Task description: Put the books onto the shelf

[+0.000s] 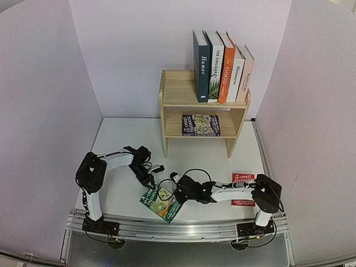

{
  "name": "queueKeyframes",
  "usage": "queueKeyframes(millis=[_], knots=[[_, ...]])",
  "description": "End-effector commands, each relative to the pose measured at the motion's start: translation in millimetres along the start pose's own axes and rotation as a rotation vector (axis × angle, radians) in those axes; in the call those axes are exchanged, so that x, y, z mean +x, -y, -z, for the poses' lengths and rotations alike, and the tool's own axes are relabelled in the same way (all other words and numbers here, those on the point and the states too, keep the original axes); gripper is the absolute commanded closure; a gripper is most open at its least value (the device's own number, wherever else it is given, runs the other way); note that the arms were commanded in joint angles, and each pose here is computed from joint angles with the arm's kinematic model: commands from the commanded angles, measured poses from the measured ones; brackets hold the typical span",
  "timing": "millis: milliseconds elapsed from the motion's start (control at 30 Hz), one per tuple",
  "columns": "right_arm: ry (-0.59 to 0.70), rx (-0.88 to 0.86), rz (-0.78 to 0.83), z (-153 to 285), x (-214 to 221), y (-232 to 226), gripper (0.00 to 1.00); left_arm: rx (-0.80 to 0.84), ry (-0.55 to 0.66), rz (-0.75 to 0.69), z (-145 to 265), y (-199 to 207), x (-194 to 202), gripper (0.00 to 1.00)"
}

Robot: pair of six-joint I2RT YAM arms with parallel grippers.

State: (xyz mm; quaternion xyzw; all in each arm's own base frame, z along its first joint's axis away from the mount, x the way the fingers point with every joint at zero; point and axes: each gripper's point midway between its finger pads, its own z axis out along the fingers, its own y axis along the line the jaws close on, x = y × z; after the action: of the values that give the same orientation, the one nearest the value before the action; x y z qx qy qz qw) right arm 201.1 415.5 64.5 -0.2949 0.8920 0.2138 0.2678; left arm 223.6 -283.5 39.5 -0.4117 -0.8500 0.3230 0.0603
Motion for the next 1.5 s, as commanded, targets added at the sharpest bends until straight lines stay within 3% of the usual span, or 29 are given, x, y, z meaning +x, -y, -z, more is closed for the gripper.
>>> queueKeyframes(millis=[0, 33, 100, 167, 300, 467, 600, 800, 833, 900, 967, 1067, 1100, 1167, 1200, 1267, 1300, 1333, 1367, 1467], knots=[[0.211, 0.167, 0.047, 51.4, -60.8, 21.5, 0.41, 0.119, 0.068, 0.092, 46.2, 44.2, -14.5, 1.0], [0.233, 0.227, 0.082, 62.0, -66.6, 25.1, 0.29, 0.123, 0.066, 0.124, 50.7, 43.6, -14.0, 1.0], [0.262, 0.304, 0.22, 77.0, -75.3, 15.9, 0.18, 0.122, 0.07, 0.165, 57.6, 40.8, -13.4, 1.0], [0.28, 0.331, 0.382, 82.0, -78.8, -10.1, 0.14, 0.143, 0.08, 0.206, 61.1, 38.3, -14.6, 1.0], [0.244, 0.297, 0.659, 59.6, -58.7, -73.9, 0.13, 0.188, 0.074, 0.251, 59.0, 37.7, -16.7, 1.0], [0.169, 0.35, 0.865, 12.4, -25.6, -123.0, 0.14, 0.219, 0.08, 0.301, 56.8, 36.1, -18.6, 1.0], [0.082, 0.442, 0.946, -23.5, 0.4, -116.9, 0.14, 0.226, 0.079, 0.325, 55.0, 32.6, -18.9, 1.0], [0.099, 0.678, 0.969, -20.0, -7.4, -76.4, 0.17, 0.237, 0.083, 0.33, 53.7, 32.4, -19.1, 1.0], [0.082, 0.699, 0.977, -23.4, -2.2, -68.0, 0.21, 0.24, 0.081, 0.334, 52.9, 32.2, -19.2, 1.0], [0.077, 0.745, 0.98, -24.8, -1.4, -57.5, 0.37, 0.232, 0.077, 0.334, 52.7, 30.6, -19.6, 1.0], [0.087, 0.799, 0.98, -20.5, -8.5, -49.9, 0.65, 0.227, 0.077, 0.328, 53.8, 31.0, -19.0, 1.0], [0.103, 0.86, 0.965, -11.6, -23.9, -39.6, 0.94, 0.239, 0.087, 0.319, 55.4, 34.8, -18.3, 1.0], [0.108, 0.868, 0.957, -8.4, -28.6, -37.7, 1.0, 0.242, 0.089, 0.316, 55.6, 35.8, -17.9, 1.0], [0.12, 0.851, 0.926, 0.9, -40.0, -35.2, 1.0, 0.237, 0.098, 0.301, 58.1, 36.8, -18.6, 1.0], [0.118, 0.819, 0.911, 4.4, -43.7, -35.2, 1.0, 0.195, 0.111, 0.295, 61.0, 31.7, -20.7, 0.83], [0.107, 0.699, 0.88, 12.0, -51.4, -37.8, 1.0, 0.091, 0.16, 0.28, 76.1, 19.8, -27.3, 0.29], [0.088, 0.619, 0.869, 14.7, -53.5, -39.5, 1.0, 0.046, 0.209, 0.278, 89.9, 12.3, -33.5, 0.14], [0.068, 0.528, 0.858, 18.4, -54.1, -43.0, 1.0, 0.004, 0.261, 0.278, 105.9, 5.1, -39.4, 0.04], [0.047, 0.448, 0.834, 25.0, -57.2, -43.4, 1.0, -0.023, 0.324, 0.287, 126.9, -1.9, -45.0, 0.01], [0.002, 0.274, 0.753, 57.6, -73.0, -37.0, 1.0, -0.082, 0.508, 0.292, 195.3, -14.3, -55.1, 0.0]])
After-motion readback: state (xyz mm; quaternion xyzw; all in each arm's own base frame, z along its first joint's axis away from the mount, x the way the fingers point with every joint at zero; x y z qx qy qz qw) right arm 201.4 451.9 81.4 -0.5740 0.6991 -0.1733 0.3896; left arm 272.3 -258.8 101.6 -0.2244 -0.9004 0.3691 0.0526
